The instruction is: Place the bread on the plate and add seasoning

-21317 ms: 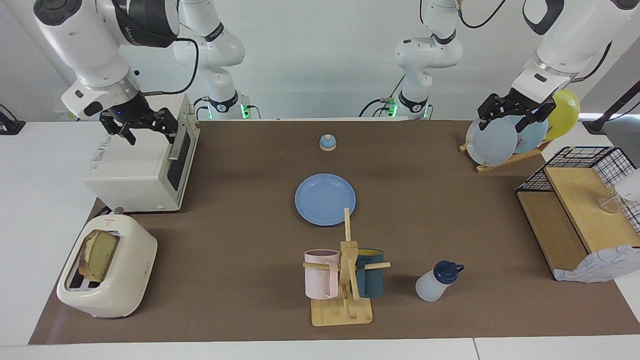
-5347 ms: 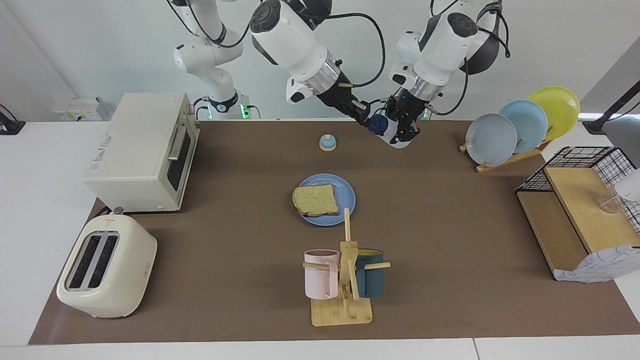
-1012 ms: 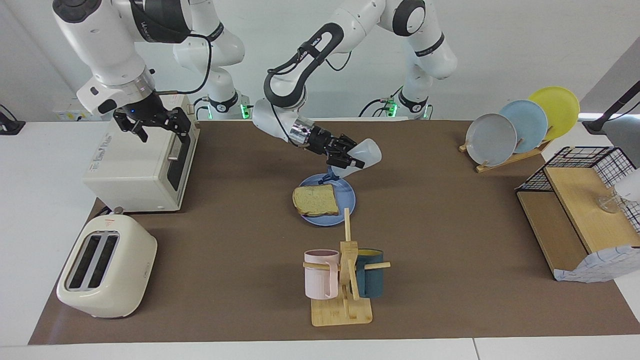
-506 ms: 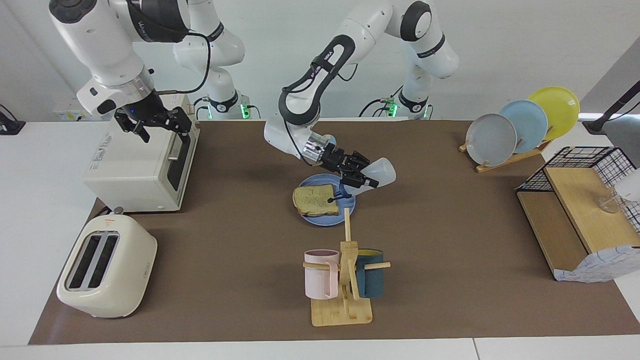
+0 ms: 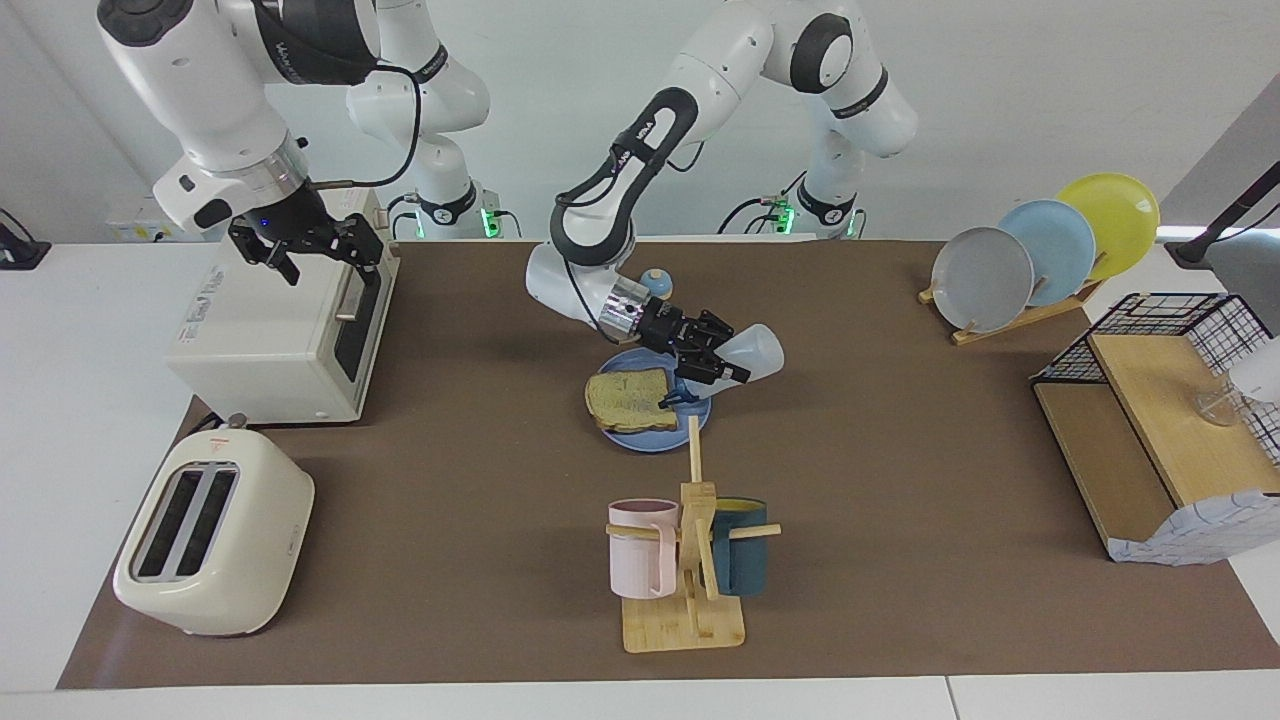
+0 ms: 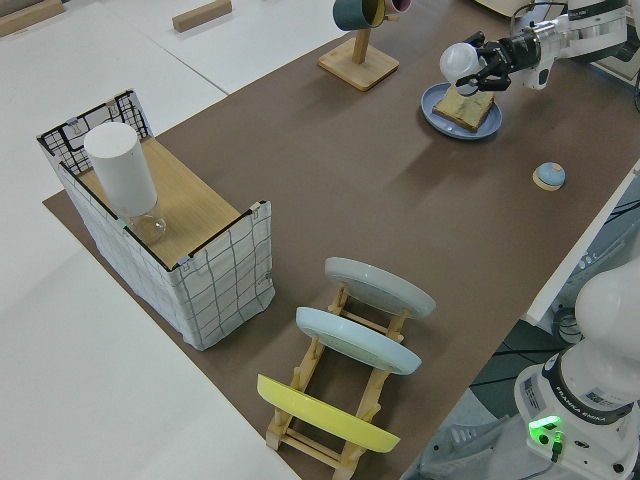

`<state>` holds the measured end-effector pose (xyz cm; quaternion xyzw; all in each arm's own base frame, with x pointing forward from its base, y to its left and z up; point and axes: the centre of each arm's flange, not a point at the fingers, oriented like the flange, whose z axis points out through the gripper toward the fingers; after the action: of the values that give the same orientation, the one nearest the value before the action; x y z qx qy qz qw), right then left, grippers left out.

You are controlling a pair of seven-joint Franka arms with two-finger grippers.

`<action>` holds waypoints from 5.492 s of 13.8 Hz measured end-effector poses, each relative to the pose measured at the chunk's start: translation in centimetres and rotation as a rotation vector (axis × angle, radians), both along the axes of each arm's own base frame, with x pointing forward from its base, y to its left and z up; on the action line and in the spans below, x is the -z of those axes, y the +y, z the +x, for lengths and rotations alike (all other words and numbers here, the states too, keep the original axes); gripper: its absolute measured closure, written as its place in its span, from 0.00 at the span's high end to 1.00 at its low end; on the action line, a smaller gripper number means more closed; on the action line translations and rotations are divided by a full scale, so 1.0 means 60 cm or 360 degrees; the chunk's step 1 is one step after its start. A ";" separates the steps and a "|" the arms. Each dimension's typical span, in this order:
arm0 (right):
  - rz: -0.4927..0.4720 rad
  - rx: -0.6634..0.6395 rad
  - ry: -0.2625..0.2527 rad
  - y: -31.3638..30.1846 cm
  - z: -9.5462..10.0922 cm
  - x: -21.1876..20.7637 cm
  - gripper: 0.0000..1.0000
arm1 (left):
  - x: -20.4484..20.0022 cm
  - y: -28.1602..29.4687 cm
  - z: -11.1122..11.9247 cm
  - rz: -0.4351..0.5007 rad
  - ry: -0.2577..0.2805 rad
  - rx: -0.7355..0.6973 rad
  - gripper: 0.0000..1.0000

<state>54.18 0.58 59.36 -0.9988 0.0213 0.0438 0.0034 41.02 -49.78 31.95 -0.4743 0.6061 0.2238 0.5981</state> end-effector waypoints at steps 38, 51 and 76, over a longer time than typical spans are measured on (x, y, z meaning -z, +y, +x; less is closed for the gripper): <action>0.0000 0.0000 0.0000 0.000 0.000 0.000 1.00 | -0.087 0.537 0.316 -0.3411 -0.1304 -0.1263 0.46; 0.0000 0.0000 0.0001 0.000 0.000 0.000 1.00 | 0.029 0.588 0.340 -0.3511 -0.1252 -0.1028 0.46; 0.0000 0.0000 0.0001 0.000 0.000 0.000 1.00 | 0.096 0.581 0.338 -0.3451 -0.1182 -0.1071 0.87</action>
<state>54.18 0.57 59.34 -0.9988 0.0213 0.0440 0.0035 61.31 -14.92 26.20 -0.9027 0.1146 -0.4098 -0.0639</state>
